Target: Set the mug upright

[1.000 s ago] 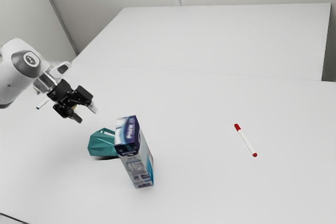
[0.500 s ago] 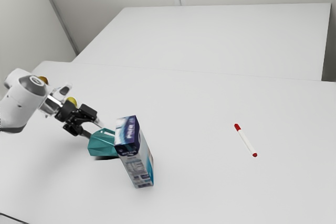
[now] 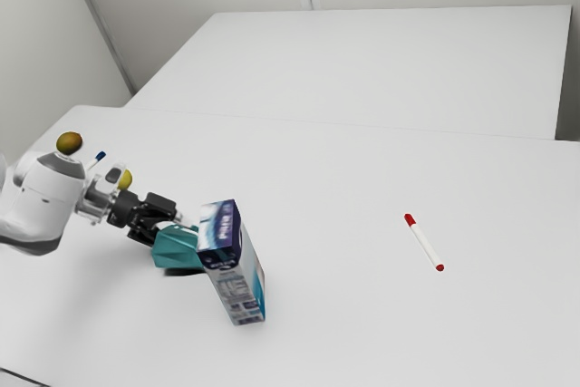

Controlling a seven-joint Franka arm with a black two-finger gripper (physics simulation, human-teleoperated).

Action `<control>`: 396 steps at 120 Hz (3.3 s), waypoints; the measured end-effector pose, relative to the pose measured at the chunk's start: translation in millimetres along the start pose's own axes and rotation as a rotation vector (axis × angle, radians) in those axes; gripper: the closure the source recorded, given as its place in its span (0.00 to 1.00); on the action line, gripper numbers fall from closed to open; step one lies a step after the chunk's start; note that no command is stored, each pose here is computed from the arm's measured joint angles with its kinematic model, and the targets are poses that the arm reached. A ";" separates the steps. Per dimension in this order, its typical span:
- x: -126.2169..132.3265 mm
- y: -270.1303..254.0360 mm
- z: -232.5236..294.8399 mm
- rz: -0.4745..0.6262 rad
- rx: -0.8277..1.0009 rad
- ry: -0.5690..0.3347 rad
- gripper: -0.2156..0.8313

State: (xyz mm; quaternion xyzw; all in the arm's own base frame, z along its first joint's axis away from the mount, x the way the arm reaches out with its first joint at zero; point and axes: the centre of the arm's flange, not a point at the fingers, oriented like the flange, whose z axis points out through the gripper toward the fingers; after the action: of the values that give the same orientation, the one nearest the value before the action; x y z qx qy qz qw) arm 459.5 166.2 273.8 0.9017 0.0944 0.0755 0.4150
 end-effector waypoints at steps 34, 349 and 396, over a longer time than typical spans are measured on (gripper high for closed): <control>0.6 0.9 0.5 0.077 -0.015 0.016 0.70; 21.7 194.7 58.3 0.224 0.913 -0.171 0.96; 24.5 183.2 74.2 0.150 0.912 -0.124 0.96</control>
State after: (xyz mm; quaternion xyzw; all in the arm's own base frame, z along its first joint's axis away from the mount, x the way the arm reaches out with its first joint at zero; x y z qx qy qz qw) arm 518.9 0.6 367.2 0.9993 0.0274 0.0020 -0.0255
